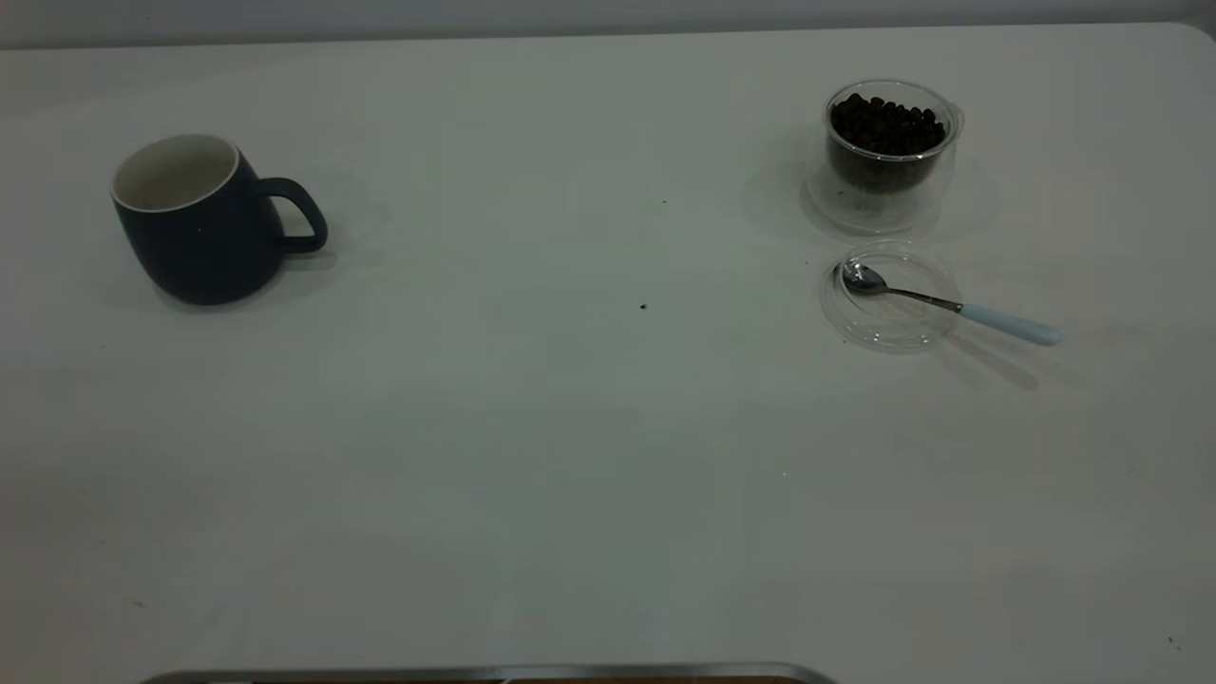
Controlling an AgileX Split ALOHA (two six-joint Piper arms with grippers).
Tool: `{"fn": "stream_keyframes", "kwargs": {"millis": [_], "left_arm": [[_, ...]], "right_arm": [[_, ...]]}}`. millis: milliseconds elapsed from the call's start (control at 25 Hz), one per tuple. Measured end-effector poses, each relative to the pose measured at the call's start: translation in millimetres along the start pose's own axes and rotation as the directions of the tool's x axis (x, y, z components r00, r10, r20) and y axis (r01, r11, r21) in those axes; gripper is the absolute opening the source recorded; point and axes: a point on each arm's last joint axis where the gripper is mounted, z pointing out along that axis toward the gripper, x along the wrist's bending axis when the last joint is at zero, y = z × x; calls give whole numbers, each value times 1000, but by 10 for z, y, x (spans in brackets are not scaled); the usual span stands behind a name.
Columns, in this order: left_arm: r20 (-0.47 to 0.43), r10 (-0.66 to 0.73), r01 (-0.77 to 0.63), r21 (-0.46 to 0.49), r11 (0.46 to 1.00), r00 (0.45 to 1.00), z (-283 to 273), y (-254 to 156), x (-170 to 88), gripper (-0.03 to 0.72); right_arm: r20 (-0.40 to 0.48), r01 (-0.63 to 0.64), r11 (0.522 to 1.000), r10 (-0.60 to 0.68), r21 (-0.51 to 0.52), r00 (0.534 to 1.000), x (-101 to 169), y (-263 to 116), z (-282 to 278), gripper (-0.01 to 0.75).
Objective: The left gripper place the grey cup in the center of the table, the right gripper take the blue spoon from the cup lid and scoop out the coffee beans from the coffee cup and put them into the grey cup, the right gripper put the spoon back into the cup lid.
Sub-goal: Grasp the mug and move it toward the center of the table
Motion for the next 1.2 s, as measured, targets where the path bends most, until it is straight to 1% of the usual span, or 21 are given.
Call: {"fn": "stream_keyframes", "kwargs": {"millis": [600, 680, 760, 800, 880, 1000, 1200], "left_arm": [[-6, 2, -2, 2, 1000, 1000, 4, 7, 6, 548], [-21, 22, -22, 0, 1000, 1000, 3, 80, 20, 548], [-27, 35, -35, -15, 999, 999, -10, 238, 27, 548], [-27, 44, -44, -7, 999, 999, -10, 344, 29, 548], [-25, 67, -66, 19, 998, 997, 16, 575, 32, 548], [-10, 119, -117, 125, 985, 993, 200, 929, 33, 548], [48, 253, -257, 265, 930, 966, 647, 1397, 31, 548]], "right_arm": [[0, -2, 1000, 2, 0, 1000, 0, 0, 0, 588], [0, -3, 1000, 3, 0, 1000, 0, 0, 0, 588], [0, -3, 1000, 3, 0, 1000, 0, 0, 0, 588], [0, -3, 1000, 3, 0, 1000, 0, 0, 0, 588], [0, -3, 1000, 3, 0, 1000, 0, 0, 0, 588], [0, -3, 1000, 3, 0, 1000, 0, 0, 0, 588], [0, -4, 1000, 4, 0, 1000, 0, 0, 0, 588]]}}
